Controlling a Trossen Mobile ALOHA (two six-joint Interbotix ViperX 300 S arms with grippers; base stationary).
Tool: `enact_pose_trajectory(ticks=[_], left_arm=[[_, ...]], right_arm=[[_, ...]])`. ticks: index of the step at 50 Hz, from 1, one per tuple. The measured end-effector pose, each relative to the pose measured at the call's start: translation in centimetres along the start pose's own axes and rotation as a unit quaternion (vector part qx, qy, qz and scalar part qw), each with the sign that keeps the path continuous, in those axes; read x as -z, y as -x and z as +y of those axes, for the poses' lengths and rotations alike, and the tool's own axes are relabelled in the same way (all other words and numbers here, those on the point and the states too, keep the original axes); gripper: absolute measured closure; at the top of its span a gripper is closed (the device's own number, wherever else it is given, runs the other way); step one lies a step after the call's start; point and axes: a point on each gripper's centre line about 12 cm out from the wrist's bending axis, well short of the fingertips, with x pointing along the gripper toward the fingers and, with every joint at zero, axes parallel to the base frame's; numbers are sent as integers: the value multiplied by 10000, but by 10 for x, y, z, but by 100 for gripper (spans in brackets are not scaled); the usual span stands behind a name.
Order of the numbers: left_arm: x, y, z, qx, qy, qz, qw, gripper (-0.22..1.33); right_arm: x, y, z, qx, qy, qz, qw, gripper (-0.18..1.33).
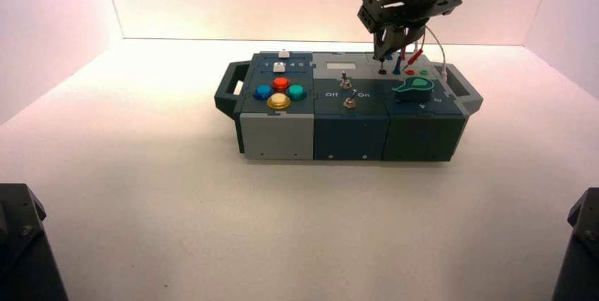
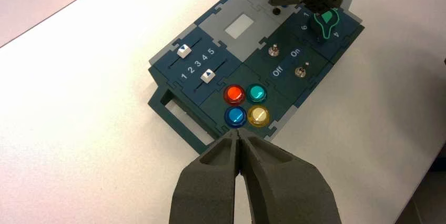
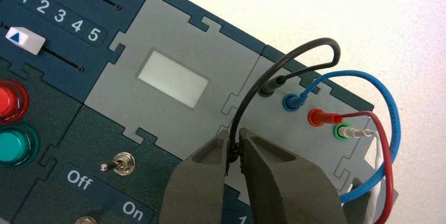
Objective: Insert the black wire.
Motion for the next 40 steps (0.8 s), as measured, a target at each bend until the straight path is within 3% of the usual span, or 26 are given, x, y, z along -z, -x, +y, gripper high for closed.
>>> enact_pose_trajectory(ticks=[40], left_arm=[[0, 0, 0, 0, 0, 0, 10000, 128]], right_arm=[[4, -1, -2, 11, -41, -29, 10000, 105]])
